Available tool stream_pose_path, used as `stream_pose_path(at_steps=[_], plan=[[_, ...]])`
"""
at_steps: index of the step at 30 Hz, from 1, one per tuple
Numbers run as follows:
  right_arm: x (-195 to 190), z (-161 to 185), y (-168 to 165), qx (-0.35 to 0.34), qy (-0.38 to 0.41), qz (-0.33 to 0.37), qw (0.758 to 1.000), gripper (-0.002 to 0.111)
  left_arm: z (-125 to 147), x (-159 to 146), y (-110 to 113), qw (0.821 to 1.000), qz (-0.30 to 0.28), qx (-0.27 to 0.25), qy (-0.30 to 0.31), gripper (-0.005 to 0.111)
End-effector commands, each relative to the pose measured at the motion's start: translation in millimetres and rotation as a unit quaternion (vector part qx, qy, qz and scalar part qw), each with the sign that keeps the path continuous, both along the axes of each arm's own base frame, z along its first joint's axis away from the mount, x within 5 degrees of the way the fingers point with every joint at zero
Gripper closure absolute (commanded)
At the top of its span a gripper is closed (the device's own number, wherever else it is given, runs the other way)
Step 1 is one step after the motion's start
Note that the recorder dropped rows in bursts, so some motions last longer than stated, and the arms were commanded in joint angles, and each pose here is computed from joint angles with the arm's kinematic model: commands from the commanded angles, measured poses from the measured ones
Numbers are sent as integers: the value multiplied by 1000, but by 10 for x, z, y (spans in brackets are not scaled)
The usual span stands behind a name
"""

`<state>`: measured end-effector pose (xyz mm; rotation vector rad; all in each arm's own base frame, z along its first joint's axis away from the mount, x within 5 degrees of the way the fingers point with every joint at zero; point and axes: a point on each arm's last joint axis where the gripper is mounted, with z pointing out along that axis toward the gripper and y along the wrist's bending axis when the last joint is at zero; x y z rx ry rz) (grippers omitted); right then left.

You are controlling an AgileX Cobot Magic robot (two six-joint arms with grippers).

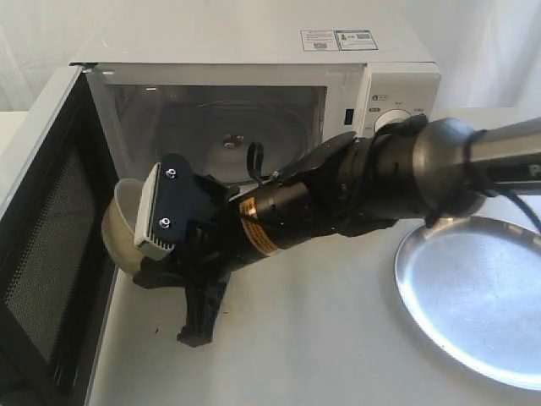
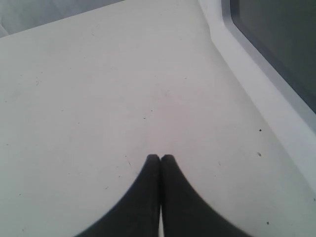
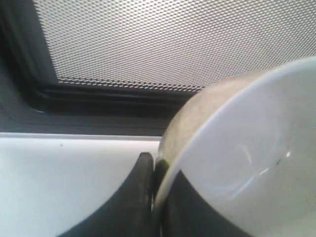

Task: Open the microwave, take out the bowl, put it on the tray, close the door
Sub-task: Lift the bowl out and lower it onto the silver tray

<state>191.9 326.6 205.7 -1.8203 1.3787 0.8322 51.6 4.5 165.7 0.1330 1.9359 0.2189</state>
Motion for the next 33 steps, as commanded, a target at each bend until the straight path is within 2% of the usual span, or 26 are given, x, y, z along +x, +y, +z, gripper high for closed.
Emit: stream_pose_path(at_steps=[1,3,8,10,12,14,16,17,19,25,33], plan=[[-45,72,-362,-31,29,-150,988,108,7,-1,-3,1000,0,-5,-2,107],[-115,48,-611,-46,21,-213,976,108,7,-1,-3,1000,0,-5,-2,107],[-427,20,-1170,-48,60,-311,947,108,7,-1,-3,1000,0,-5,-2,107],[-498,-35,-1383,-53,43,-350,934,108,7,-1,-3,1000,0,-5,-2,107],[-441,-129,-1620,-73,-19,-427,901,108,7,-1,-3,1000,0,-5,-2,107],[-337,-190,-1874,-97,-95,-522,842,108,7,-1,-3,1000,0,-5,-2,107],[-294,-185,-1983,-103,-118,-570,806,108,7,-1,-3,1000,0,-5,-2,107],[-284,-179,-2014,-105,-125,-583,796,108,7,-1,-3,1000,0,-5,-2,107],[-275,-171,-2028,-105,-131,-589,790,108,7,-1,-3,1000,0,-5,-2,107],[-253,-202,-1997,-117,-156,-569,799,108,7,-1,-3,1000,0,-5,-2,107],[-166,-522,-1907,-193,-160,-553,795,108,7,-1,-3,1000,0,-5,-2,107]])
